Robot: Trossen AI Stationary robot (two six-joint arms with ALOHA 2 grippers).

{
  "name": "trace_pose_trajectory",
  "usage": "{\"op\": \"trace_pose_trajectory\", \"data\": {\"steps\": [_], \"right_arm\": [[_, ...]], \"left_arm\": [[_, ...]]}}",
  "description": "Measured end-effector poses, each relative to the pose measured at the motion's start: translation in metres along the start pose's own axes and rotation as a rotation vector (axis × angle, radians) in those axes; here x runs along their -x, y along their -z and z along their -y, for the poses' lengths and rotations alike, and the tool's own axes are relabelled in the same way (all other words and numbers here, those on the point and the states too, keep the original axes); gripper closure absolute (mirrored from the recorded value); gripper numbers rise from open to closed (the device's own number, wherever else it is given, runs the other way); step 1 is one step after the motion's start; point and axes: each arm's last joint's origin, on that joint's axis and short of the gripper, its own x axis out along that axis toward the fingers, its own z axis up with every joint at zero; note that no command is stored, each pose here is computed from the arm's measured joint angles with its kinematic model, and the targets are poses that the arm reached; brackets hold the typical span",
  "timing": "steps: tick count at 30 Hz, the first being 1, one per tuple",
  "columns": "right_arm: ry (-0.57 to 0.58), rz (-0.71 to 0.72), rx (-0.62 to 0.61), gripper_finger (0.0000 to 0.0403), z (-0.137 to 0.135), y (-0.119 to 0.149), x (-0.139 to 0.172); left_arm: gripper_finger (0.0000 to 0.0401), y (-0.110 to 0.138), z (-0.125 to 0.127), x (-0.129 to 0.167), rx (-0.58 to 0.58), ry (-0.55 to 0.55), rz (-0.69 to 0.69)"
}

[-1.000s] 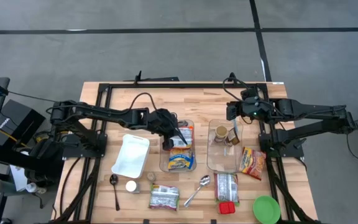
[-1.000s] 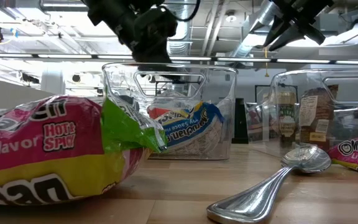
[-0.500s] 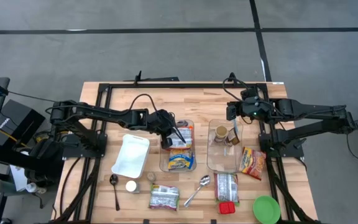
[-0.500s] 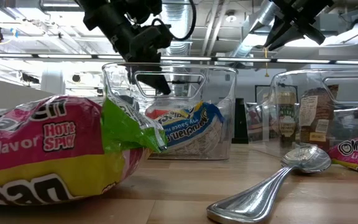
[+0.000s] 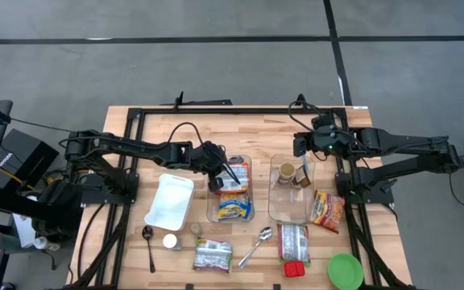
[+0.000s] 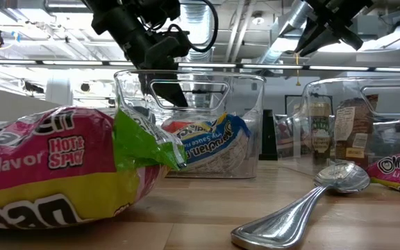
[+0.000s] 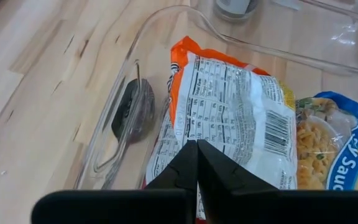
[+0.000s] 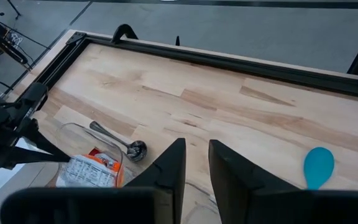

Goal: Pick & Place Food Item
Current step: Put the orange noodle pack into the left transparent bin, then put the red spice can into the right transparent bin

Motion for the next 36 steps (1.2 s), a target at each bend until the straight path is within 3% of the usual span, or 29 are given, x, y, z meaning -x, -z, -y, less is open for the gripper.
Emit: {"op": "trace_pose_trajectory", "data": {"steps": [12,24,36], "right_arm": [[0.000,-0.001,0.001,0.0338,0.000,0.000,0.000],[0.002,-0.007,0.004,0.0338,0.000,0.000,0.000],[0.003,-0.008,0.005,0.0338,0.001,0.000,0.000]], "left_arm": [[0.0401,-0.019,0.000,0.022,0.028,0.029,0.180],[0.0401,-0.043,-0.007,0.097,0.073,0.080,0.475],[0.0401,-0.043,-0.015,0.159,0.095,0.116,0.654]]}}
